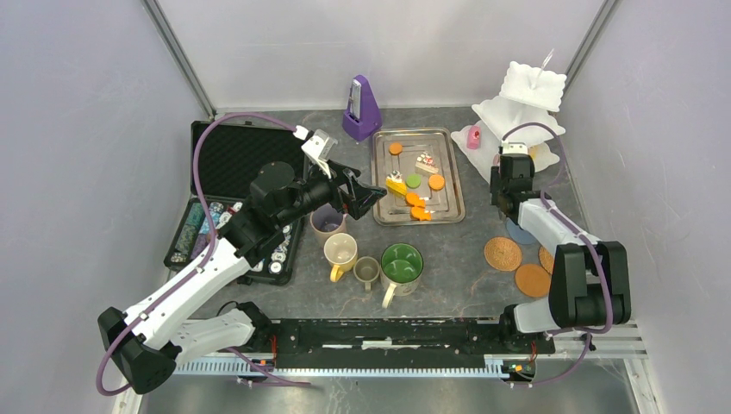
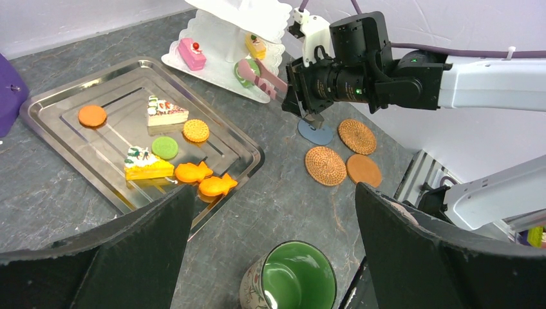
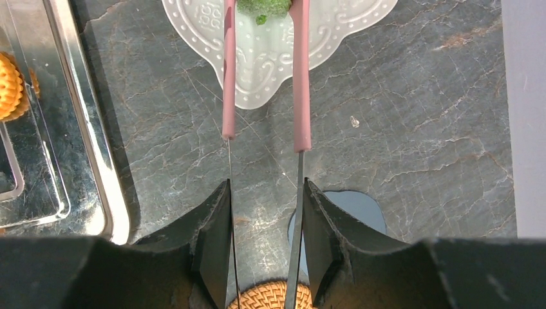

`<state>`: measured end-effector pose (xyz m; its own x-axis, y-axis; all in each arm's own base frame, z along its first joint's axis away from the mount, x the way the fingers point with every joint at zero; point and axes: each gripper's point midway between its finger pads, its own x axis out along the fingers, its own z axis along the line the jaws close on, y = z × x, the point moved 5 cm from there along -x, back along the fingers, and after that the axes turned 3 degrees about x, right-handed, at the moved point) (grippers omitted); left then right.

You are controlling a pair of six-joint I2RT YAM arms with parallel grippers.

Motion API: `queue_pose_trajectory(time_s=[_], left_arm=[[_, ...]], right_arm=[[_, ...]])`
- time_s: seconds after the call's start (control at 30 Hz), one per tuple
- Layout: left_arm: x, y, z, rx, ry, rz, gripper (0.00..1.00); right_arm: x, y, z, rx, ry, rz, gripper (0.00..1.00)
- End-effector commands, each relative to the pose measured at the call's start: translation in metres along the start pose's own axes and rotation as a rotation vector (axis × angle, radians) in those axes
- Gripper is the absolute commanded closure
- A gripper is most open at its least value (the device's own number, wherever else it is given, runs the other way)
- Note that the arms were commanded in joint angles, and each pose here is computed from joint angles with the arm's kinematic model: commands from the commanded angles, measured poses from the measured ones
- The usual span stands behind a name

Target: Serve the afternoon tea

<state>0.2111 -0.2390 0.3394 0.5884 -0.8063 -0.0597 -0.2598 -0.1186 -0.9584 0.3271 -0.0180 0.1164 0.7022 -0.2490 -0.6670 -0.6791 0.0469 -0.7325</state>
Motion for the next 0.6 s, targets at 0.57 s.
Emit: queue_pose_trajectory(time_s=[0.57], left_arm=[[0.000, -0.017, -0.006, 0.043, 0.028, -0.047, 0.00]], right_arm=[[-0.023, -0.029, -0.003, 0.028, -0.041, -0.115, 0.44]])
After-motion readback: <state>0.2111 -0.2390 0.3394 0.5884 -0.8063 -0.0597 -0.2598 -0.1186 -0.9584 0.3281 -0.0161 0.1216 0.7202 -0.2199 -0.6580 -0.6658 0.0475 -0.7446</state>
